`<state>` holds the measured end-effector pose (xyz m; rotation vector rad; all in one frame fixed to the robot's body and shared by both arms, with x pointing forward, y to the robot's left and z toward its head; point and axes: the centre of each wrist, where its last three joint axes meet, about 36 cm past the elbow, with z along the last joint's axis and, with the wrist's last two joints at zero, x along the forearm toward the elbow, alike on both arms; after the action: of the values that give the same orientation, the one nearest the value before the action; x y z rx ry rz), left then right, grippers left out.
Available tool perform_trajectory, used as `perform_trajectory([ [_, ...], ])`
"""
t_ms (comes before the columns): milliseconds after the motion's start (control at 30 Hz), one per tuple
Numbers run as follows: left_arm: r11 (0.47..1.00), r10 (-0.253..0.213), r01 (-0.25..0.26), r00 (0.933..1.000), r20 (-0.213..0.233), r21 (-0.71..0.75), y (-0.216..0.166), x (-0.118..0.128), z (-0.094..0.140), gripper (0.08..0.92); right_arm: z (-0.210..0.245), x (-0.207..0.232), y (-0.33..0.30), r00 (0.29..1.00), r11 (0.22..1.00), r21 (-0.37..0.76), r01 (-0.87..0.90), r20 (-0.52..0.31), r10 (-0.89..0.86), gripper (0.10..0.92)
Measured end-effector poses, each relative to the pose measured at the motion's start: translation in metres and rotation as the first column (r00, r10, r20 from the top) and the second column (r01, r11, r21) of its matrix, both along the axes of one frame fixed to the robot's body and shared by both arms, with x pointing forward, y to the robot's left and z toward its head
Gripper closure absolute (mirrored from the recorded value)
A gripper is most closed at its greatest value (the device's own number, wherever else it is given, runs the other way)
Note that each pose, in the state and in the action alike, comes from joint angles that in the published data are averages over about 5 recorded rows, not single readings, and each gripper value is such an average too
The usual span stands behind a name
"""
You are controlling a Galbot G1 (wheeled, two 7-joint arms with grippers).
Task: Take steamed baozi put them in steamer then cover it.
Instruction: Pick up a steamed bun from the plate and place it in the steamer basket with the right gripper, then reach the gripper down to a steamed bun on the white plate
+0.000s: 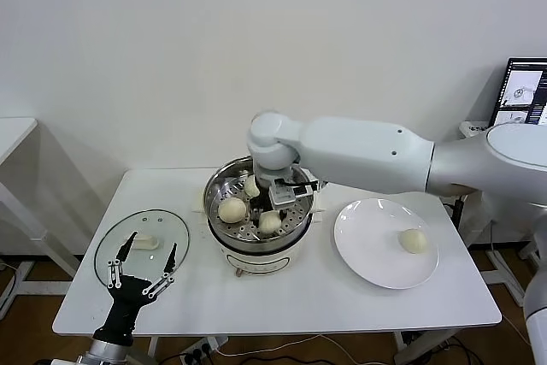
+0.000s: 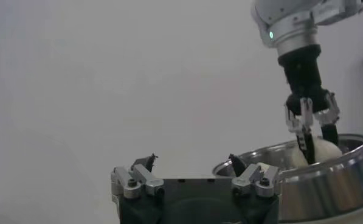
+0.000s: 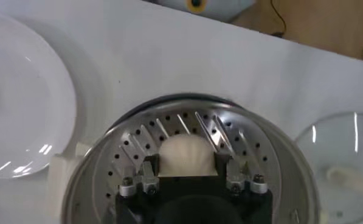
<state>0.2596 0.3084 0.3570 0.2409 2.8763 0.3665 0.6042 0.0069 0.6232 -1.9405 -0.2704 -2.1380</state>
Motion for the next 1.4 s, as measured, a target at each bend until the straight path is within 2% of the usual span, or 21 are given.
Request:
perform_trajectory([
  [233,1.000,0.000,0.000,1.0000,0.001,-0.003,-0.001,0.000,-0.001,0.177,-0.013,-0.003,0.004,1.000,0.999,-0.017,-0.031,-0.002,0.031,0.358],
  [433,1.000,0.003,-0.003,1.0000,0.000,-0.003,0.000,0.000,-0.002,0.177,-0.013,-0.002,0.004,0.999,0.999,-0.012,-0.034,0.006,0.034,0.229],
  [633,1.000,0.004,-0.004,1.0000,0.002,0.001,0.002,0.002,-0.002,0.177,0.000,0.000,-0.001,1.000,1.000,0.017,-0.013,0.017,0.013,0.200],
  [800,1.000,0.003,-0.003,1.0000,0.002,0.000,0.001,0.002,-0.002,0.177,0.027,0.013,-0.023,0.995,0.993,0.069,0.092,0.026,-0.094,0.200],
  [933,1.000,0.002,-0.002,1.0000,-0.002,-0.001,0.001,0.002,-0.003,0.177,0.054,0.033,-0.063,0.958,0.951,0.126,0.282,0.011,-0.286,0.200],
  [1000,1.000,0.000,0.000,1.0000,-0.004,0.000,0.000,0.001,-0.002,0.177,0.068,0.044,-0.092,0.910,0.898,0.156,0.411,-0.014,-0.414,0.200],
  [1100,1.000,-0.006,0.006,1.0000,-0.004,0.000,0.000,0.002,-0.002,0.177,0.083,0.062,-0.144,0.789,0.769,0.188,0.612,-0.069,-0.611,0.200],
  [1233,1.000,-0.012,0.012,0.9999,-0.001,-0.001,-0.003,0.003,0.000,0.177,0.087,0.082,-0.224,0.562,0.535,0.185,0.824,-0.147,-0.814,0.200],
  [1400,1.000,-0.011,0.011,0.9999,-0.001,-0.003,-0.005,0.004,0.000,0.177,0.066,0.094,-0.319,0.273,0.249,0.133,0.959,-0.216,-0.938,0.200],
])
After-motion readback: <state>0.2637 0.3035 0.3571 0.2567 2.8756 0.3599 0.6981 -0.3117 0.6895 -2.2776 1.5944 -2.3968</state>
